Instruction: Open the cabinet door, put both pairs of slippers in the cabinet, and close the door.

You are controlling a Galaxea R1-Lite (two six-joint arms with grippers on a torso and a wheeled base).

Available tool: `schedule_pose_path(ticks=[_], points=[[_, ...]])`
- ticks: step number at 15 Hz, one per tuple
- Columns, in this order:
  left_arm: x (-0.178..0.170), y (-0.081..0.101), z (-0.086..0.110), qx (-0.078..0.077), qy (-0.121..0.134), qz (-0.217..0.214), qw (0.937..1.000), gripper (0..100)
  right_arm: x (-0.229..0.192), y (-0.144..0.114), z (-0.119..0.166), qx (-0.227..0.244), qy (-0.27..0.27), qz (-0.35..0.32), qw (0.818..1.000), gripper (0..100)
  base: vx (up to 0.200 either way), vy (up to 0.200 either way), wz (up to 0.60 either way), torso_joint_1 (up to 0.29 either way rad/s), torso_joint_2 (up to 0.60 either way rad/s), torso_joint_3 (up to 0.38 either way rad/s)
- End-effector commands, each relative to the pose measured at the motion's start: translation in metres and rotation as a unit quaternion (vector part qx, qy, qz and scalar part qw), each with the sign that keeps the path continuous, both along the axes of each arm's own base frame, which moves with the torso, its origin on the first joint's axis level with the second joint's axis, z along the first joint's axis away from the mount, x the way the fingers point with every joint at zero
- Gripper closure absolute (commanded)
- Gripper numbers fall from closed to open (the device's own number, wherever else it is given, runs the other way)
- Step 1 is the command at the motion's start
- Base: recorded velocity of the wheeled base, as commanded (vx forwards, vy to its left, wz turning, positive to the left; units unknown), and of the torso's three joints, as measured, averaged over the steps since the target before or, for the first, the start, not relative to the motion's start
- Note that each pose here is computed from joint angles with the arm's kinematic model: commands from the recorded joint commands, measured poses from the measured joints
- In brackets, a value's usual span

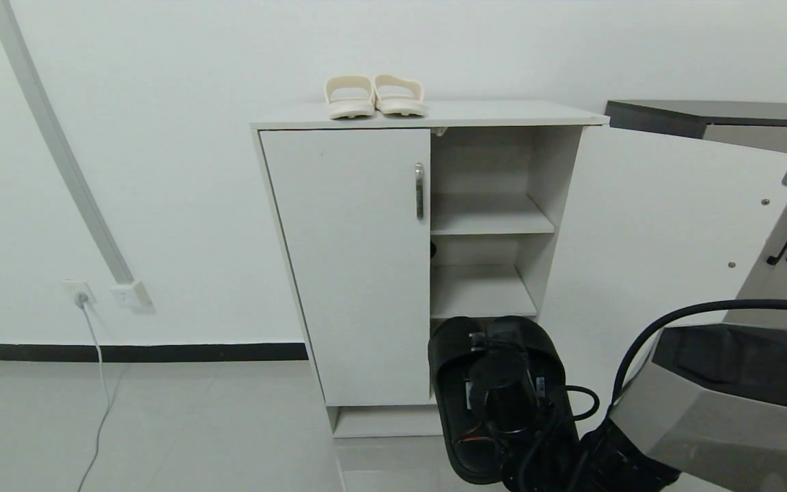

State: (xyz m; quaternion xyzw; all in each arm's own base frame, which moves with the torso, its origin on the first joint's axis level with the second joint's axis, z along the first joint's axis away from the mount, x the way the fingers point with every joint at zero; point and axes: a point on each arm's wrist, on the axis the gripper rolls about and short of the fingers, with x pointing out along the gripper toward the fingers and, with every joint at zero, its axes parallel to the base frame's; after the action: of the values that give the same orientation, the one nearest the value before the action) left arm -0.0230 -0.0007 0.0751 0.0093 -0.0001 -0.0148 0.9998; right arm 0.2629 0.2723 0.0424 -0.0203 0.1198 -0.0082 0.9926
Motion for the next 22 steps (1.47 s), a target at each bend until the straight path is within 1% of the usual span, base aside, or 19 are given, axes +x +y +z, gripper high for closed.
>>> schedule_pose_path(ticks=[1,2,5,8,18,22], points=[[0.0,0.0,0.0,0.0,0.001,0.0,1.0,100,0.003,0.0,-0.006,-0.005,0.005,-0.003,1.0,100,0.0,-0.2,0.0,0.007,0.0,-0.002],[0.0,0.0,0.0,0.0,0.001,0.0,1.0,100,0.004,0.0,-0.01,-0.008,0.007,-0.004,1.0,100,0.0,-0.2,0.0,0.007,0.0,-0.002],[0.0,0.0,0.0,0.0,0.001,0.0,1.0,100,0.018,-0.004,-0.015,-0.006,0.006,-0.02,1.0,100,0.0,0.0,0.0,0.0,0.0,0.0],[0.0,0.0,0.0,-0.002,0.001,0.0,1.0,100,0.037,-0.001,-0.021,-0.003,-0.001,-0.032,0.999,100,0.0,0.0,0.0,0.0,0.0,0.0],[0.0,0.0,0.0,-0.001,0.001,0.0,1.0,100,0.04,-0.001,-0.03,-0.006,0.005,-0.033,0.999,100,0.0,0.0,0.0,0.0,0.0,0.0],[0.0,0.0,0.0,-0.001,0.002,-0.001,1.0,100,0.046,0.004,-0.026,-0.009,-0.004,-0.03,0.999,100,0.0,0.0,0.0,0.0,0.0,0.0]])
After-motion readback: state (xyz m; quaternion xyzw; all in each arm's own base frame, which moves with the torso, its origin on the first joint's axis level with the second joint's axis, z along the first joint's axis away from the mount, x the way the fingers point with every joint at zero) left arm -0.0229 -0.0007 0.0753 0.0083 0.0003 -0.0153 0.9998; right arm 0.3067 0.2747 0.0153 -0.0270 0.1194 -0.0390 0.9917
